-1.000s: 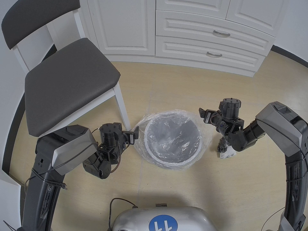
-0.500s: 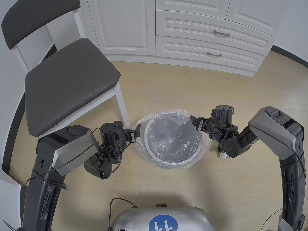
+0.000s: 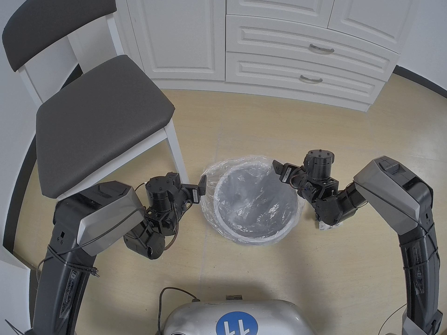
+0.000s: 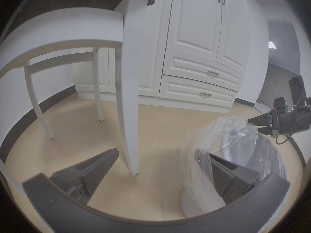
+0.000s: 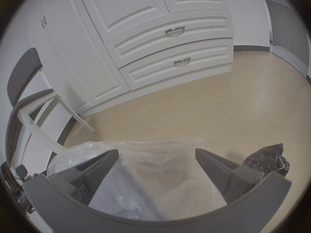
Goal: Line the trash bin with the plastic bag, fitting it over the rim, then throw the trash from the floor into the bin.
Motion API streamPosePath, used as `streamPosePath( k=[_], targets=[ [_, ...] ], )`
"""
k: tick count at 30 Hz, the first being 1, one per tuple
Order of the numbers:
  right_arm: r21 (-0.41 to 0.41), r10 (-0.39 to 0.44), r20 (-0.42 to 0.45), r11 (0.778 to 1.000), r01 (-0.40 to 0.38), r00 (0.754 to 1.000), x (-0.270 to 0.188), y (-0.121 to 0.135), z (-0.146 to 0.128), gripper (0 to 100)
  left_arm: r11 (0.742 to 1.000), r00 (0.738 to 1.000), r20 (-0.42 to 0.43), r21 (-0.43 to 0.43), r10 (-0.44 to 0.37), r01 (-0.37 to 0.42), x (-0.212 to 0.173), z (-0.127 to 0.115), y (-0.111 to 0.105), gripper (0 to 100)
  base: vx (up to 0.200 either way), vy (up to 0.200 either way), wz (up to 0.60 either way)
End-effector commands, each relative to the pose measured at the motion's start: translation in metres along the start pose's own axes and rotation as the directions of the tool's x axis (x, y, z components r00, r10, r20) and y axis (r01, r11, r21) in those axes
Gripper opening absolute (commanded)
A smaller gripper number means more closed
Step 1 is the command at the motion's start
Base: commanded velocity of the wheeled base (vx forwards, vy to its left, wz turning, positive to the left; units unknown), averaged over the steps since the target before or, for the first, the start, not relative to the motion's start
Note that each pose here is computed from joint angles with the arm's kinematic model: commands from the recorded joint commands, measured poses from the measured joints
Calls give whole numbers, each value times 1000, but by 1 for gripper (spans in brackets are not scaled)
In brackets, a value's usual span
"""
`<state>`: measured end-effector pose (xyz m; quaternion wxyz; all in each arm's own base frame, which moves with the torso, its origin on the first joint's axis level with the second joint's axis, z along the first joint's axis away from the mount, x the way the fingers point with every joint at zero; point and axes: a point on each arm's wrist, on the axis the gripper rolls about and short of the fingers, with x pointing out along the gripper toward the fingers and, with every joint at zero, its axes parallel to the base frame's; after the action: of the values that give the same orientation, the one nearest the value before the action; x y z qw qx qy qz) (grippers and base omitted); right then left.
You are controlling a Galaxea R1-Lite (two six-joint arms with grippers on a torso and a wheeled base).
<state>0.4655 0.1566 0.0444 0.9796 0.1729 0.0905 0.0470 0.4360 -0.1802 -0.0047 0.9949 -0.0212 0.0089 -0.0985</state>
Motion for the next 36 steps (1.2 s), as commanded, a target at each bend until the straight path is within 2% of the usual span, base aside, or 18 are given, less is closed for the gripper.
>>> streamPosePath(
  k=[1,16,25,28,33,36],
  targets=[
    [6,3,14,1000,-4,1000,0,1,4,100,1000,1000,6,0,-1,1,0,0,0,100,0,0,0],
    [40,-8,22,999,7,1000,15,-10,-2,100,1000,1000,-10,3,5,-5,7,-13,0,100,0,0,0],
    [68,-17,89,998,11,996,12,-16,29,100,999,996,-86,25,38,-36,6,-32,2,100,0,0,0],
    [69,-15,95,998,9,995,11,-14,32,100,999,993,-108,31,38,-35,5,-36,1,100,0,0,0],
    [70,-12,102,997,5,995,6,-12,40,100,998,981,-188,52,42,-32,-3,-57,2,100,0,0,0],
    [68,-14,98,998,7,995,3,-12,40,100,998,978,-207,63,28,-16,-10,-58,-3,100,0,0,0]
  ],
)
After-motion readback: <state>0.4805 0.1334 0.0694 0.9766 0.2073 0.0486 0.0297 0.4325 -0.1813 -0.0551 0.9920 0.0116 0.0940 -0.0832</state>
